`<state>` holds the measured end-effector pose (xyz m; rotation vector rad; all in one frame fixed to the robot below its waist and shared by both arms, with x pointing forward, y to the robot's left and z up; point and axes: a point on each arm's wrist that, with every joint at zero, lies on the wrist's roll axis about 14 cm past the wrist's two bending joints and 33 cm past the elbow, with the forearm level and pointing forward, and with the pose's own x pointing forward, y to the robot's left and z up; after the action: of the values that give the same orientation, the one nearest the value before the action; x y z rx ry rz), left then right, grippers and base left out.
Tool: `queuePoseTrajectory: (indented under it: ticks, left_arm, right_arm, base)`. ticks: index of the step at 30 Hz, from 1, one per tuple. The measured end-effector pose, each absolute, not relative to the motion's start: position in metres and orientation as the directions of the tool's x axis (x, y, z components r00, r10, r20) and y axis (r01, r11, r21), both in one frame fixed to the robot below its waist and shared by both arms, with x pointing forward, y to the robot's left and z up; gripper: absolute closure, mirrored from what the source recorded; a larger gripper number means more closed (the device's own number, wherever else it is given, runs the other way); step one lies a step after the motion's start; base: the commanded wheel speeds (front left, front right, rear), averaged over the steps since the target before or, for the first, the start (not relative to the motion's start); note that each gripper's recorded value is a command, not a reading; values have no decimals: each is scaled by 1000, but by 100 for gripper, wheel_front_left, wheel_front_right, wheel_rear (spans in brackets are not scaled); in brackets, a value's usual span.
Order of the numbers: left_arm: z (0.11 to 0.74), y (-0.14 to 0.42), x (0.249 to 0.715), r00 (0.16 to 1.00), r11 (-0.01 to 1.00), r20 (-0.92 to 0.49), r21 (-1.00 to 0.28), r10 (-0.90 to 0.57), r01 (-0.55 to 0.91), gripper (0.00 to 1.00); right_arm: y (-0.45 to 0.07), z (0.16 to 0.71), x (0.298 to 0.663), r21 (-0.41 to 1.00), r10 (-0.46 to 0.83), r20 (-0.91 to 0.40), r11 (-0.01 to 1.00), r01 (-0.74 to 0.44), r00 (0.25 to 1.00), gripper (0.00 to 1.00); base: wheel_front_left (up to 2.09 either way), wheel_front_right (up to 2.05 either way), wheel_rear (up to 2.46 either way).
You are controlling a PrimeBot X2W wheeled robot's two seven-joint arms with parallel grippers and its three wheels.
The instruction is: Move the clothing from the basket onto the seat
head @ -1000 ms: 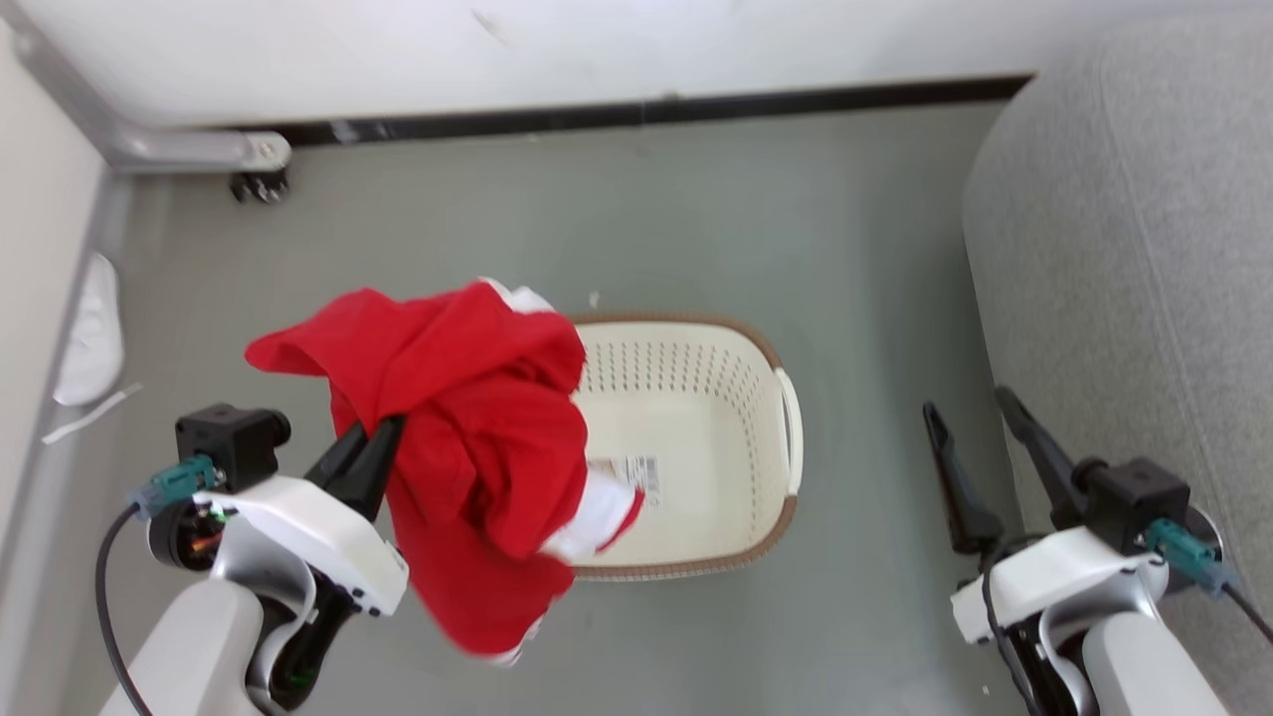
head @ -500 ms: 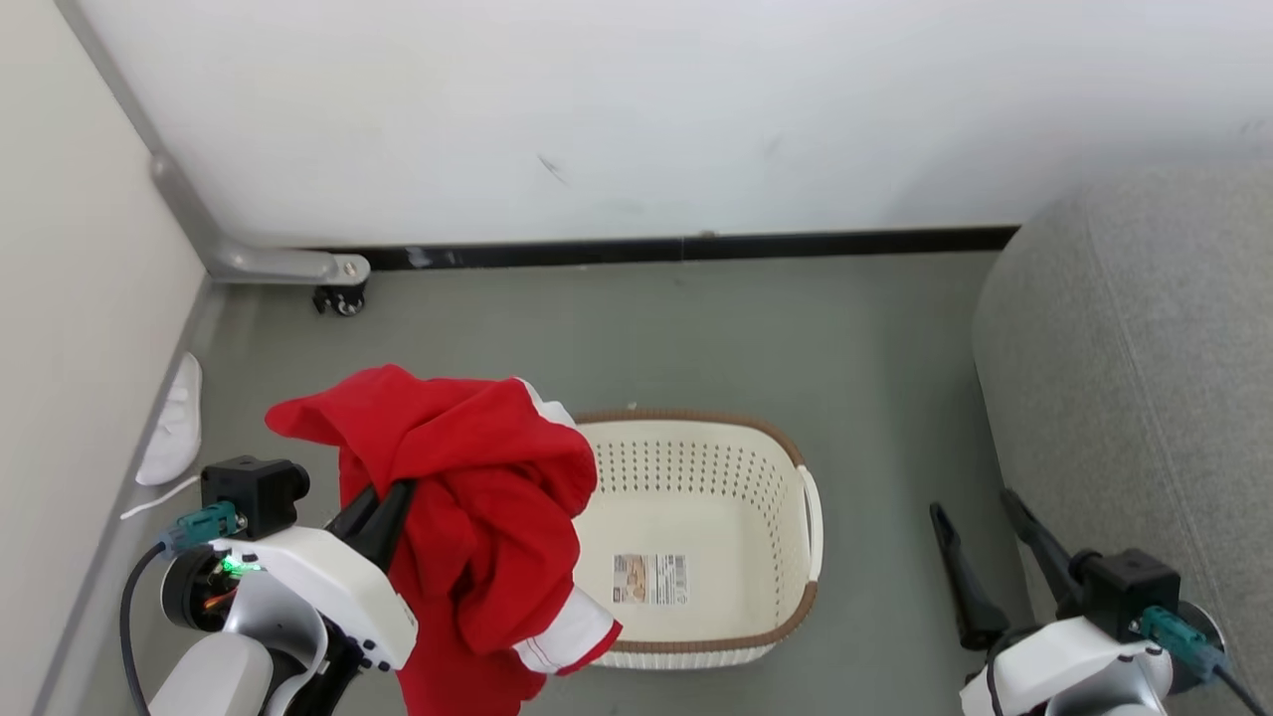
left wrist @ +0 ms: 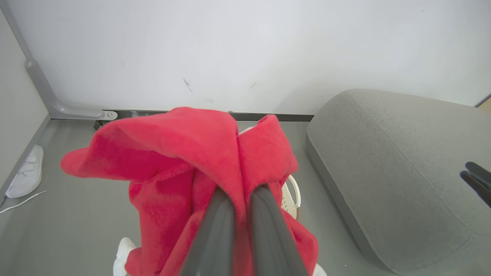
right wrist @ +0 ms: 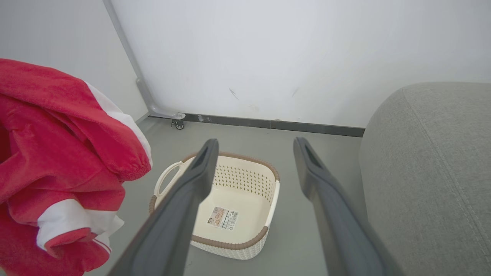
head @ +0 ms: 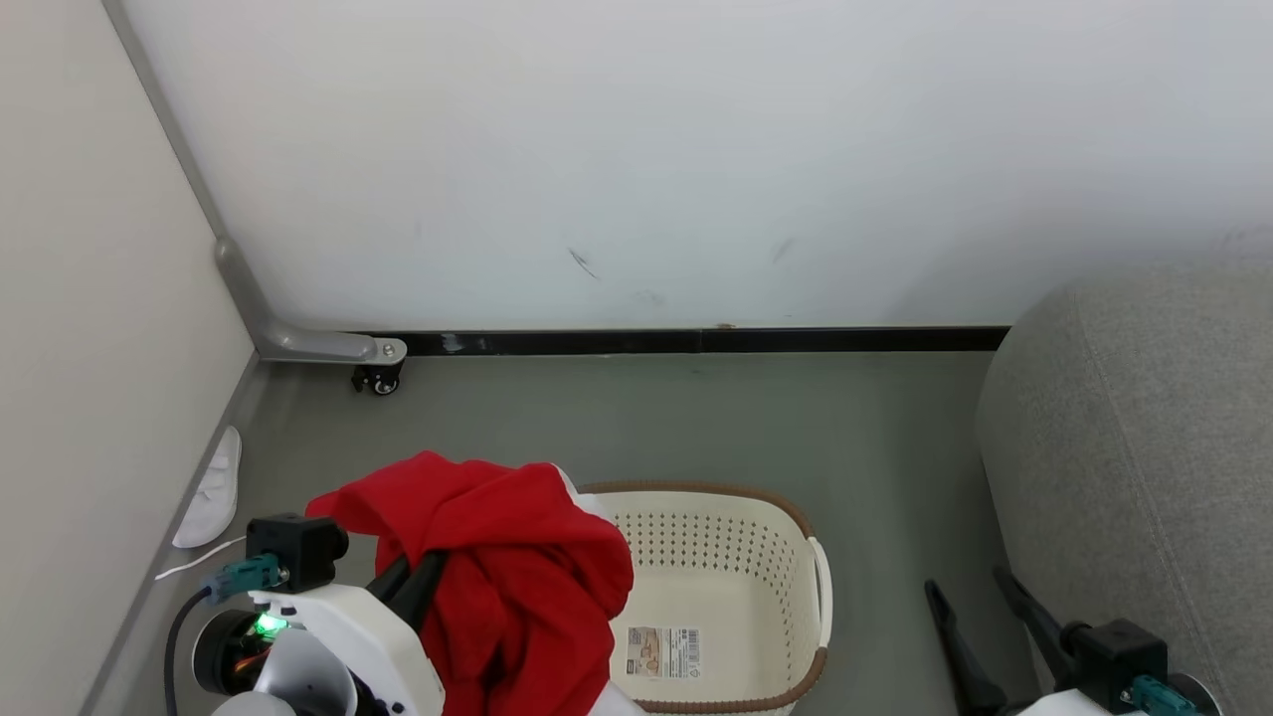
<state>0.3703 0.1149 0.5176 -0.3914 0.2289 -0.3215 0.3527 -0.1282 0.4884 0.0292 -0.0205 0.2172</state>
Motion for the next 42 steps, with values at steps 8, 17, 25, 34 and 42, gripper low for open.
queuePoseTrajectory:
  ticks: [8,17,25,34,42]
  left_arm:
    - [528,121,355,936,881,-147,-410,-321,238,100]
    - [536,127,349,944,885,-140,-409,-300,221,100]
    - [537,127,348,942,887,-145,-404,-303,223,100]
    - [546,120,347,928,884,-137,-379,-346,274,100]
    - [550,109,342,893,866,-138,-347,-427,360,100]
  right_arm:
    - [-128,491,337,20,220,32,975,-220,975,0]
    - [-125,493,332,18,231,41,973,-232,972,0]
    - [-127,496,333,8,231,50,973,-232,972,0]
    - [-128,496,333,-10,246,47,969,-246,968,0]
    - [-117,496,332,-40,310,41,950,-309,950,0]
  base:
    - [0,0,0]
    - [0,0,0]
    - [0,0,0]
    - [0,0,0]
    - [0,0,0]
